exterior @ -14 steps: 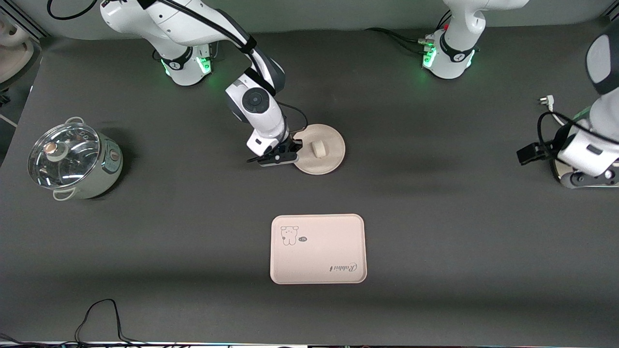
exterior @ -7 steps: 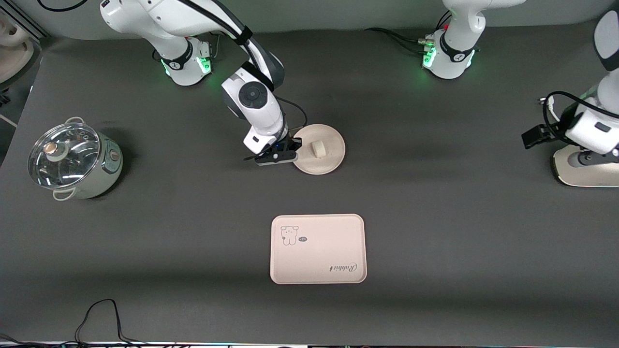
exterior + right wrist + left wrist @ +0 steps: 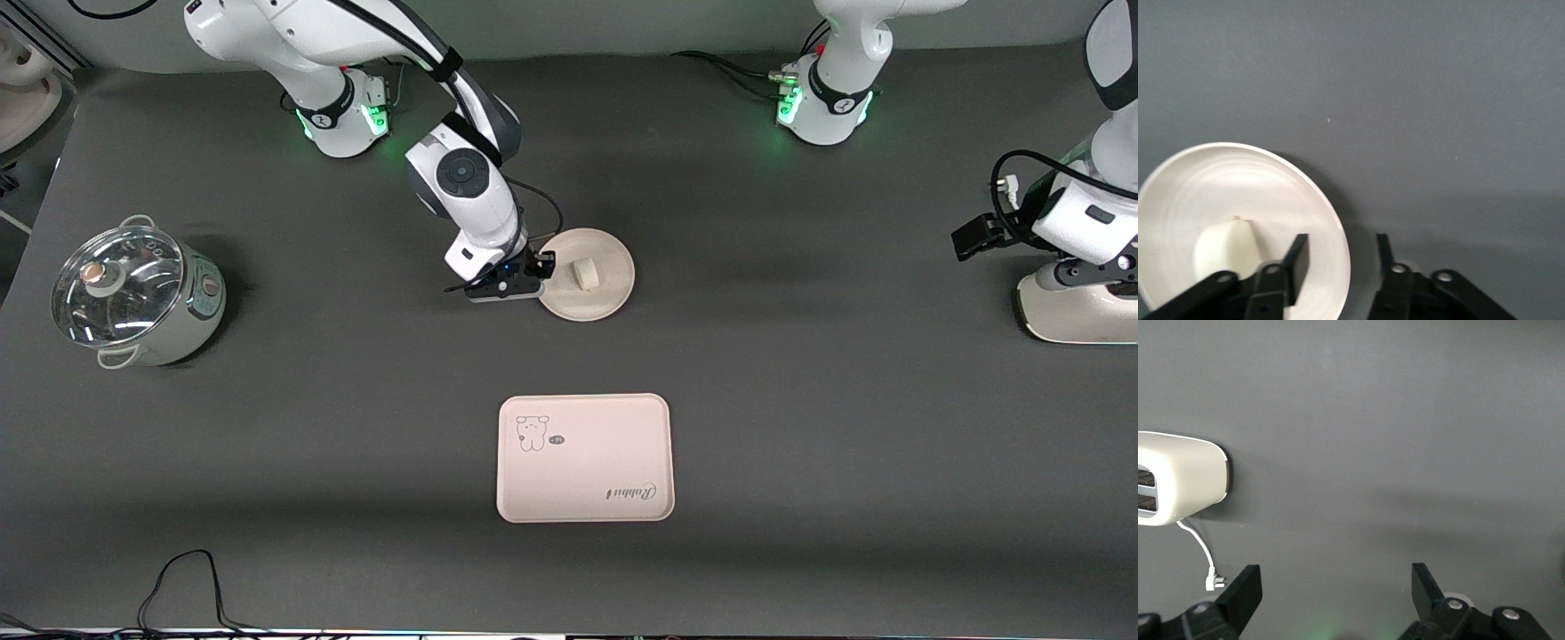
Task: Place bun in plate and plate on tray
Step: 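Close the right gripper on the rim of the white plate, then lift the plate with the right gripper and carry it over the tray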
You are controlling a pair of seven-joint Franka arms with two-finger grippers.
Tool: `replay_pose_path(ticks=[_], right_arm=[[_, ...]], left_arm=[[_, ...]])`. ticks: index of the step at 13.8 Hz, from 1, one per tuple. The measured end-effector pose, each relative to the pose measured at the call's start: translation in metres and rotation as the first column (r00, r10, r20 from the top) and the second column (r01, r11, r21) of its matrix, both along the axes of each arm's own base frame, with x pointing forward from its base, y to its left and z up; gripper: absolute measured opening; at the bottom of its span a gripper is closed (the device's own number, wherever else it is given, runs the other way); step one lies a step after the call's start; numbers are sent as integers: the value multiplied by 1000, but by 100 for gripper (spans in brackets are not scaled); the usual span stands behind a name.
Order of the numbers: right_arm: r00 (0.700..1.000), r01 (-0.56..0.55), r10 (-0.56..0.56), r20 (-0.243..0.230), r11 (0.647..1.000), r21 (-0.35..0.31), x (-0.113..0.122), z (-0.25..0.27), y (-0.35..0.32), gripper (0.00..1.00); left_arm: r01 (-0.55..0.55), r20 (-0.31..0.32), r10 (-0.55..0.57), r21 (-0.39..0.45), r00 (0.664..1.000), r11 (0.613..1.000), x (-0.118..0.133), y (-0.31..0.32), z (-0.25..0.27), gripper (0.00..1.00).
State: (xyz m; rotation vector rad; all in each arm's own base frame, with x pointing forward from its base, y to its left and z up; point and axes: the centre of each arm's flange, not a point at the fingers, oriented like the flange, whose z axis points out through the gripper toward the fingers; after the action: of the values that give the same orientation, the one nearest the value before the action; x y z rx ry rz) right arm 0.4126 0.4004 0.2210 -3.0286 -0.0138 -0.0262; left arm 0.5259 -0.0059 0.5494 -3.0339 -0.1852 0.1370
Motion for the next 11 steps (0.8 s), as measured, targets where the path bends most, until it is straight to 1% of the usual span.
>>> replay_pose_path(ticks=[1,2,3,4,6,7,9,11], right_arm=[[1000,-4,4,-1,1000,0,-7,-11,-1,68],[1000,-9,9,-4,1000,-1,-13,-17,2,78],[1000,-13,13,-5,1000,0,-19,-20,6,80],[1000,-20,20,0,1000,6,-23,-22,11,79],[999,-32,32,5,999,12,-32,-25,18,58],[999,-36,36,4,999,11,-34,-27,19,45],[999,-35,34,5,999,14,-34,-31,19,22],[999,-31,31,17,999,25,-32,-32,20,4]], left_arm=[[0,0,0,0,1000,1000,0,0,0,100],[0,0,0,0,1000,1000,0,0,0,100],[1,-1,-1,0,1000,1000,0,0,0,100],[2,-1,-2,0,1000,1000,0,-1,-1,100],[2,-4,-2,0,1000,1000,0,-1,-2,100],[2,-6,-2,0,1000,1000,-1,-1,-2,100],[1,-10,-1,0,1000,1000,-1,-1,-3,100],[2,-13,-2,0,1000,1000,-1,-1,-3,100]])
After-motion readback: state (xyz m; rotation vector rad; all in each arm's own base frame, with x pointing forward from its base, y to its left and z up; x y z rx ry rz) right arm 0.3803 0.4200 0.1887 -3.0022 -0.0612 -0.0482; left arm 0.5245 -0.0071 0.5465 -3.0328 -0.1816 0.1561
